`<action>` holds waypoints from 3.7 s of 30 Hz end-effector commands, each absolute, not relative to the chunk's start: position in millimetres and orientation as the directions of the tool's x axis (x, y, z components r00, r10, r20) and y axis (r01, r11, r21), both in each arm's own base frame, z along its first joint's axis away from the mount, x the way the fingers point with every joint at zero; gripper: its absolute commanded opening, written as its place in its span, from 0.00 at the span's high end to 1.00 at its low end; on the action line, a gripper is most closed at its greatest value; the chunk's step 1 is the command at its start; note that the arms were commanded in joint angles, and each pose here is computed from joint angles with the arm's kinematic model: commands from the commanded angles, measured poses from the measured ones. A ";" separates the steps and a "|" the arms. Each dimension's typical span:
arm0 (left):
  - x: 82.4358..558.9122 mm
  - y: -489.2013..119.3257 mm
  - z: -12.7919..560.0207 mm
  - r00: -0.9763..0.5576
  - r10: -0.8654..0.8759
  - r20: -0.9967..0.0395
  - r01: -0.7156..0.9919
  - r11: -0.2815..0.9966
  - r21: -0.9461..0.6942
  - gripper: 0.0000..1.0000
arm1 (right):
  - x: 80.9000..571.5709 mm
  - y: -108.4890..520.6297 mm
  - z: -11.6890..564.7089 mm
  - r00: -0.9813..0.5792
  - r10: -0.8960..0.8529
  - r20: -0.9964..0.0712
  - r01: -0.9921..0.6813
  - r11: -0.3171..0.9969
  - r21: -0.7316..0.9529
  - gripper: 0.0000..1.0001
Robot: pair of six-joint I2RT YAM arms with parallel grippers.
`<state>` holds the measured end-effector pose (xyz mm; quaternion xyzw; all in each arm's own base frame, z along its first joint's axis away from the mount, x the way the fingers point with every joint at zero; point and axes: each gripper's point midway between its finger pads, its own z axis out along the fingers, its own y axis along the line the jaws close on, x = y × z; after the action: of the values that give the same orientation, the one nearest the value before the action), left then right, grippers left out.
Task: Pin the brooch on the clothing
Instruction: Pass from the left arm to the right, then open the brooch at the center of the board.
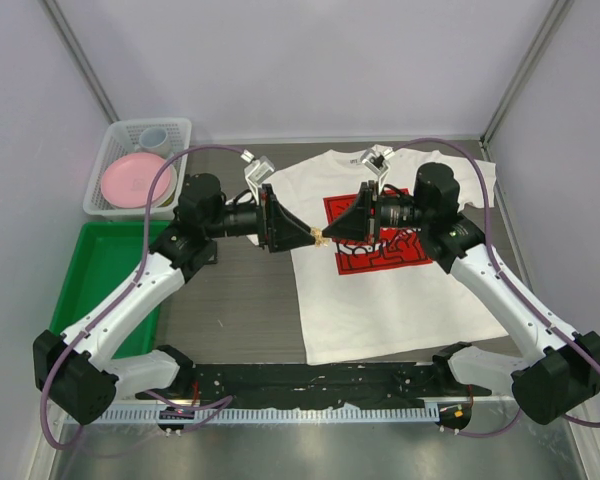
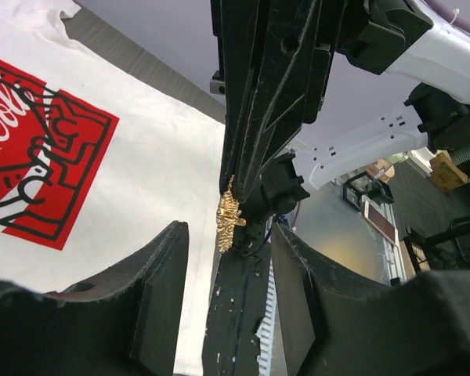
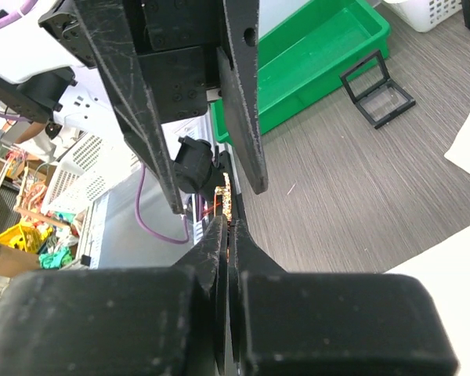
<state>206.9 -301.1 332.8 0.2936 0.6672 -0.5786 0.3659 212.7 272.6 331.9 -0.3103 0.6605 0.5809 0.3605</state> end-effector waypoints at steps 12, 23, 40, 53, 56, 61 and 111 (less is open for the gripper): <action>224.0 -298.9 341.6 -0.489 -0.102 -0.866 0.835 0.233 -0.499 0.50 | 217.9 272.8 347.4 -0.563 0.076 -0.823 -0.808 0.160 0.568 0.99; 221.3 -308.6 347.0 -0.508 -0.113 -0.854 0.831 0.198 -0.520 0.50 | 222.2 272.1 347.6 -0.564 0.095 -0.820 -0.800 0.184 0.571 0.99; 237.3 -307.2 324.8 -0.543 -0.106 -0.833 0.779 0.308 -0.547 0.76 | 220.3 272.2 349.9 -0.556 0.095 -0.826 -0.808 0.173 0.564 0.99; 220.4 -289.6 311.9 -0.435 0.033 -0.900 0.860 0.311 -0.404 0.76 | 218.9 268.9 343.6 -0.537 0.051 -0.842 -0.822 0.194 0.536 0.99; 217.7 -285.9 311.6 -0.407 0.055 -0.912 0.875 0.309 -0.372 0.75 | 219.0 268.3 343.4 -0.528 0.041 -0.848 -0.828 0.198 0.525 0.99; 209.4 -282.6 320.3 -0.375 0.051 -0.926 0.897 0.274 -0.348 0.63 | 218.6 267.5 342.4 -0.514 0.024 -0.858 -0.838 0.202 0.508 0.99; 242.8 -301.2 310.4 -0.535 -0.054 -0.843 0.768 0.385 -0.512 0.86 | 221.6 275.5 345.5 -0.555 0.061 -0.830 -0.811 0.183 0.556 0.99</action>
<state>232.4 -307.8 312.7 0.2443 0.7129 -0.5270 0.3929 231.0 272.4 318.9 -0.2555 0.7022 0.5571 0.3623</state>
